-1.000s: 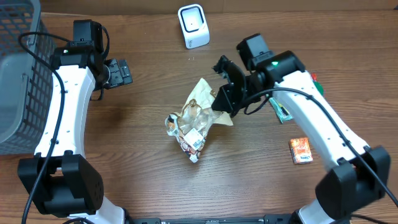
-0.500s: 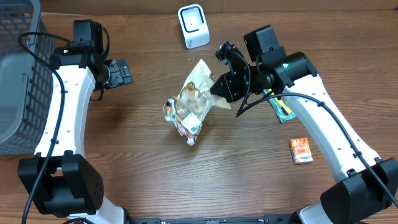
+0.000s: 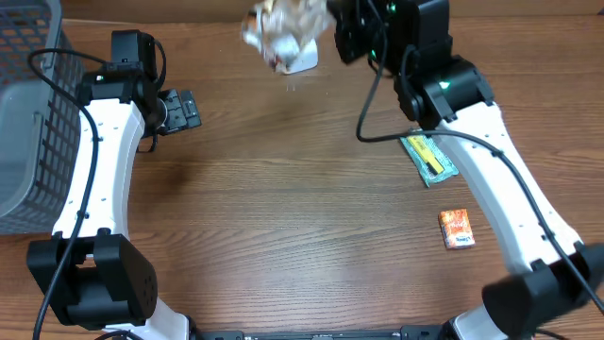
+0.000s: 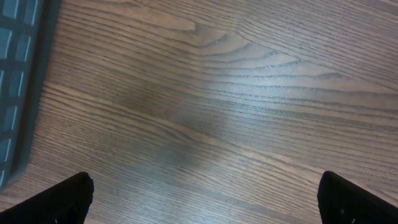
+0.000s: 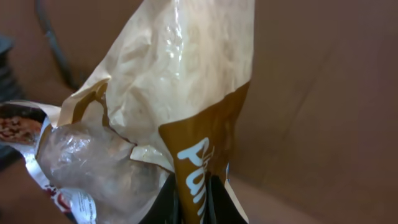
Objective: Scan the item barcode
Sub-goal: 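Carry the snack bag toward the white scanner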
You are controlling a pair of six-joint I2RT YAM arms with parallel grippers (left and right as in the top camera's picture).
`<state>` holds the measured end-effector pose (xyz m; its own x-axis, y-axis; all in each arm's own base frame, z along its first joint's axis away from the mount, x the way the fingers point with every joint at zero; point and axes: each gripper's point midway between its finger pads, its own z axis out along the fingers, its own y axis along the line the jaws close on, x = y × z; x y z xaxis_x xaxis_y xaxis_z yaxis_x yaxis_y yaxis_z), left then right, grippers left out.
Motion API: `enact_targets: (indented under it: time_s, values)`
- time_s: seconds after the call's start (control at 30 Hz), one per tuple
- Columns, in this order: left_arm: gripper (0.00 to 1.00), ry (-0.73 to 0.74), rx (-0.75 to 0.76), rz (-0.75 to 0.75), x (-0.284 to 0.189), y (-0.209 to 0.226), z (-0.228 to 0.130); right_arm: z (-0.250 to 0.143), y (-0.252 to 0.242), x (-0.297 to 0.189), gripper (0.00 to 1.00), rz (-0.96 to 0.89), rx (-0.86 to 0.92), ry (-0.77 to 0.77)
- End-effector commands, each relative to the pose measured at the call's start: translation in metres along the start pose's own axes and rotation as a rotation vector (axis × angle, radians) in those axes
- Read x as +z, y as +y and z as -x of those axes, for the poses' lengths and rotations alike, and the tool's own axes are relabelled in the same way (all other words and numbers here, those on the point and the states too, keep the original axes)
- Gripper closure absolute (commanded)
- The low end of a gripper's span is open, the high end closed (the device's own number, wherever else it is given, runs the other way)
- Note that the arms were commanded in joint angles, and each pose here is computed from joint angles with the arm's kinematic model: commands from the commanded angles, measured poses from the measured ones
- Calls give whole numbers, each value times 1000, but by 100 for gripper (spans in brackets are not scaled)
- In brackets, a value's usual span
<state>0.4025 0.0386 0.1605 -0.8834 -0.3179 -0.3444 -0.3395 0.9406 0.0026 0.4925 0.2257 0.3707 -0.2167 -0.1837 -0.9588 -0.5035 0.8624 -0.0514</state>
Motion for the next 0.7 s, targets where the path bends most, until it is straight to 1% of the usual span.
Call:
enact_targets:
  time_s: [0.0, 0.17, 0.37, 0.47, 0.67]
  values:
    - [0, -31, 25, -6, -10, -3, 6, -6, -24, 35, 97, -126, -53, -37]
    - [0, -31, 25, -6, -10, -3, 6, -11, -49, 75, 96, -272, -60, -139]
    - [0, -31, 25, -6, -10, -3, 6, -29, -67, 113, 96, -375, -44, -251]
    - [0, -32, 25, -6, -10, -3, 6, -44, -77, 126, 96, -450, -37, -284]
    - [0, -31, 25, -6, -10, -3, 6, -67, -88, 139, 96, -593, -86, -350]
